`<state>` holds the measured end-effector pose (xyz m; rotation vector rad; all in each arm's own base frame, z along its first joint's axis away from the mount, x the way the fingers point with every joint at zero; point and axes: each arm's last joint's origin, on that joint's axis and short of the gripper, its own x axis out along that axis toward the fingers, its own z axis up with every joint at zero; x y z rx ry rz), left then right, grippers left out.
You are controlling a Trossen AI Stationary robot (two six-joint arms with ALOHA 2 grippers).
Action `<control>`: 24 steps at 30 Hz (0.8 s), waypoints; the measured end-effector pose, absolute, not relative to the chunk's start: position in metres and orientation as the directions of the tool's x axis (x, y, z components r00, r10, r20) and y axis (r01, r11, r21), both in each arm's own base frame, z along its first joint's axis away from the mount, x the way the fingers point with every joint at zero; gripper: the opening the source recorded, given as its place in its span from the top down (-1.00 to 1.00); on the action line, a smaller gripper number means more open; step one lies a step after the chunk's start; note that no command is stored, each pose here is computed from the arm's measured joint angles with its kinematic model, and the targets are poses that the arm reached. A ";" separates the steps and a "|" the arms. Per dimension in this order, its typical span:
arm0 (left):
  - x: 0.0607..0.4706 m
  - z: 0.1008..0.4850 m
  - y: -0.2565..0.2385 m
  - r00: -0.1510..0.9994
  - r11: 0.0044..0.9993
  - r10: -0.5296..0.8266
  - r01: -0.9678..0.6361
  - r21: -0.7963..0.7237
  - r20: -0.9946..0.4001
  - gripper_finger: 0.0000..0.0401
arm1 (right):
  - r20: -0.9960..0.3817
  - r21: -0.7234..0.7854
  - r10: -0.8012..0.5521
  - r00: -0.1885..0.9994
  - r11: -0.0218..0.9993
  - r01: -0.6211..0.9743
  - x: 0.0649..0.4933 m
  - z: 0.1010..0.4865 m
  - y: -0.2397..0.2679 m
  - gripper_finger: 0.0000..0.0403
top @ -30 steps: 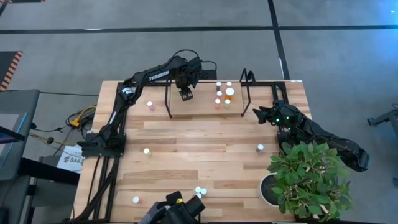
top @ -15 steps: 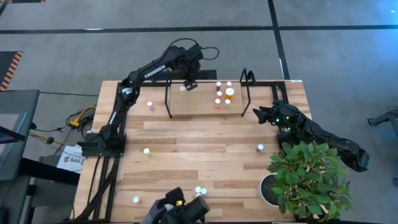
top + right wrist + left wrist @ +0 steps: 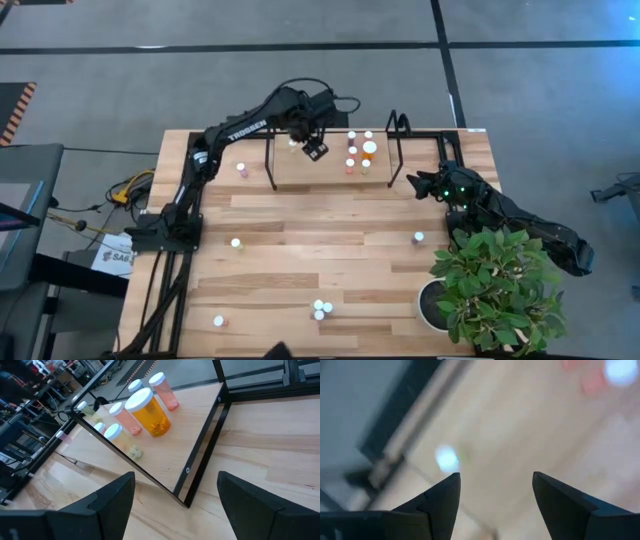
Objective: Pick and place medicine bottles onto shelf by color
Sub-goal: Put the yellow pill bottle on the shelf
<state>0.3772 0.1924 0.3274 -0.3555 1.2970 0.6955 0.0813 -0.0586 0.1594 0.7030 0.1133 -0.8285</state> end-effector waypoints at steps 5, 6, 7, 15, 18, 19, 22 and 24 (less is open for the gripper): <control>0.366 0.343 0.177 0.154 0.713 0.157 -0.701 0.005 -0.975 -0.16 | -0.355 0.529 -0.637 0.684 0.466 0.709 0.081 0.159 -0.059 -0.52; 0.362 0.349 0.174 0.170 0.712 0.145 -0.702 -0.017 -0.975 -0.15 | -0.356 0.528 -0.637 0.684 0.466 0.710 0.081 0.159 -0.059 -0.52; 0.360 0.356 0.169 0.198 0.715 0.144 -0.698 -0.037 -0.970 -0.12 | -0.356 0.529 -0.637 0.684 0.466 0.709 0.081 0.159 -0.059 -0.52; 0.329 0.367 0.080 0.163 0.727 0.114 -0.686 -0.029 -0.980 0.24 | -0.356 0.529 -0.637 0.684 0.466 0.709 0.081 0.159 -0.059 -0.52; 0.307 0.350 0.038 0.077 0.711 0.096 -0.703 0.014 -0.992 0.38 | -0.356 0.529 -0.637 0.684 0.466 0.709 0.081 0.159 -0.059 -0.52; 0.300 0.343 0.025 0.054 0.699 0.091 -0.715 0.025 -0.994 0.42 | -0.356 0.529 -0.637 0.684 0.466 0.709 0.081 0.159 -0.059 -0.52; 0.277 0.326 -0.004 0.007 0.631 0.090 -0.774 0.051 -0.996 0.52 | -0.356 0.529 -0.637 0.684 0.466 0.709 0.081 0.159 -0.059 -0.52; 0.263 0.314 -0.017 -0.012 0.583 0.087 -0.810 0.061 -0.996 0.55 | -0.356 0.529 -0.637 0.684 0.466 0.710 0.081 0.159 -0.059 -0.52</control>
